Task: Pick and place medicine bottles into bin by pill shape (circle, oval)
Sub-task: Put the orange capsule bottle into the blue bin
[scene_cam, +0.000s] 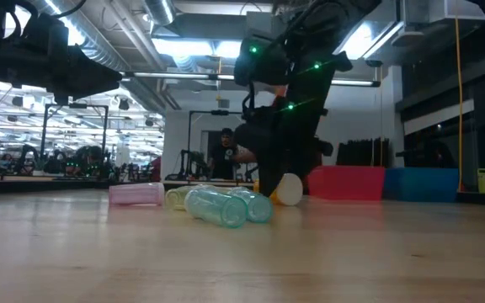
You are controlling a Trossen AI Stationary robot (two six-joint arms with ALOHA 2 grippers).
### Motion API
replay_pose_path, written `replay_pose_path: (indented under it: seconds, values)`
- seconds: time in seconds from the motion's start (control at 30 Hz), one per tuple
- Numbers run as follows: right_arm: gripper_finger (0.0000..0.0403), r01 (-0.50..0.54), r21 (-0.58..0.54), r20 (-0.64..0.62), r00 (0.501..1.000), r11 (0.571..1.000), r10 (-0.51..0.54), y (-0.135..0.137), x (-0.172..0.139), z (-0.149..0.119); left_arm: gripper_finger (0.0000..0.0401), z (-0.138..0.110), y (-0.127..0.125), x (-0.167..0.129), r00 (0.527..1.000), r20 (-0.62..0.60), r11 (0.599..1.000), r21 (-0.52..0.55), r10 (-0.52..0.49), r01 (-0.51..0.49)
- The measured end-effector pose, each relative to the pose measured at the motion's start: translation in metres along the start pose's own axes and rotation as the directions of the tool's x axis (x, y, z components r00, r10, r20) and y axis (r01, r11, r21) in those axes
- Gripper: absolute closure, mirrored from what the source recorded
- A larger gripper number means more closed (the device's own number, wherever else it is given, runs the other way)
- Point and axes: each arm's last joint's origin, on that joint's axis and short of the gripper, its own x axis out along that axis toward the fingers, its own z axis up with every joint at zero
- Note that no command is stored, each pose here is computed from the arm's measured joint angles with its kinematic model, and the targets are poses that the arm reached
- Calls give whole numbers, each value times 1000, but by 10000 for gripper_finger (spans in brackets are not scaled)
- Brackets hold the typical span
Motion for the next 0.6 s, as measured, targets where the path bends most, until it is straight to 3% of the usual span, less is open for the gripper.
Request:
replay_pose_path:
  seconds: [0.27,0.6]
  values:
    - [145,6,84,-19,1000,996,-5,-7,2,4,235,0,0,0,1000,0,1000,0,0,0]
    - [222,51,46,-63,997,998,-48,-15,-2,7,235,0,0,0,1000,0,1000,0,0,0]
